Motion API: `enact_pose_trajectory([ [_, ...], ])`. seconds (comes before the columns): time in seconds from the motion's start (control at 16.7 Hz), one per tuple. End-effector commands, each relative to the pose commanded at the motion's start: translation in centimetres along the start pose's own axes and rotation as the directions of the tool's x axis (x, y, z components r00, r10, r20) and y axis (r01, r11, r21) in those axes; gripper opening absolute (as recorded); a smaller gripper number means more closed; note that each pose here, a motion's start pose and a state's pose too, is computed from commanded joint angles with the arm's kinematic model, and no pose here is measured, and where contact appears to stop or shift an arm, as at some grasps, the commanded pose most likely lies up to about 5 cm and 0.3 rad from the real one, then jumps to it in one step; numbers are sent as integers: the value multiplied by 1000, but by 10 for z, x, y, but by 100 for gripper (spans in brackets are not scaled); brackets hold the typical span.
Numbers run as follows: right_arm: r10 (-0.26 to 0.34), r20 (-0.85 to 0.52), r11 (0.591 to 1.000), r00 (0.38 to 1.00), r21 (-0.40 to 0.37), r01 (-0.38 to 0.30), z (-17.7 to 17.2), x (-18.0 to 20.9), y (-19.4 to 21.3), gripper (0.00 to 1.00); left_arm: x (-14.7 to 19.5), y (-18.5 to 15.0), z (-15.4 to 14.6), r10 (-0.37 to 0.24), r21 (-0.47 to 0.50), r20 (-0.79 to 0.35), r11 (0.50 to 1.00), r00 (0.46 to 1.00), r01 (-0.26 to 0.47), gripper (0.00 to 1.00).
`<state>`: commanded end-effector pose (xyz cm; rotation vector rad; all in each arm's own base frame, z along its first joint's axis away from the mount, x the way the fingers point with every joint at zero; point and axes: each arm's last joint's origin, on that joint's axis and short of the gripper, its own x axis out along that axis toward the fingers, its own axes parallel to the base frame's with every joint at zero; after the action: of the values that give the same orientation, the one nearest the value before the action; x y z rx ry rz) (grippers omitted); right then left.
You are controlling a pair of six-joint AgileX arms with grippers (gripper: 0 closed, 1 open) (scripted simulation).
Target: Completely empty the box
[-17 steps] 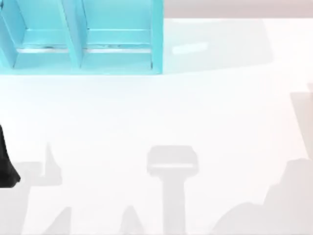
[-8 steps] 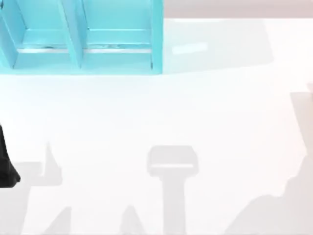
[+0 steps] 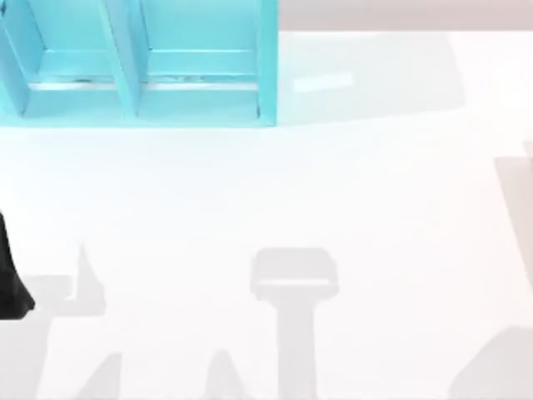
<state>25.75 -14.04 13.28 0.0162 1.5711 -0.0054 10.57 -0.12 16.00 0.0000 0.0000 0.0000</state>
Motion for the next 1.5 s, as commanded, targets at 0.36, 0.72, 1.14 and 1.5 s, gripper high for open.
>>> enact_pose_trajectory([
  [0.36,0,0,1000,1000,0,0,0,1,0,85,0,0,0,0,0,0,1000,1000,0,100],
  [0.72,0,0,1000,1000,0,0,0,1,0,40,0,0,0,0,0,0,1000,1000,0,100],
  [1.14,0,0,1000,1000,0,0,0,1,0,0,0,0,0,0,0,0,1000,1000,0,100],
  [1.5,0,0,1000,1000,0,0,0,1,0,0,0,0,0,0,0,0,1000,1000,0,100],
])
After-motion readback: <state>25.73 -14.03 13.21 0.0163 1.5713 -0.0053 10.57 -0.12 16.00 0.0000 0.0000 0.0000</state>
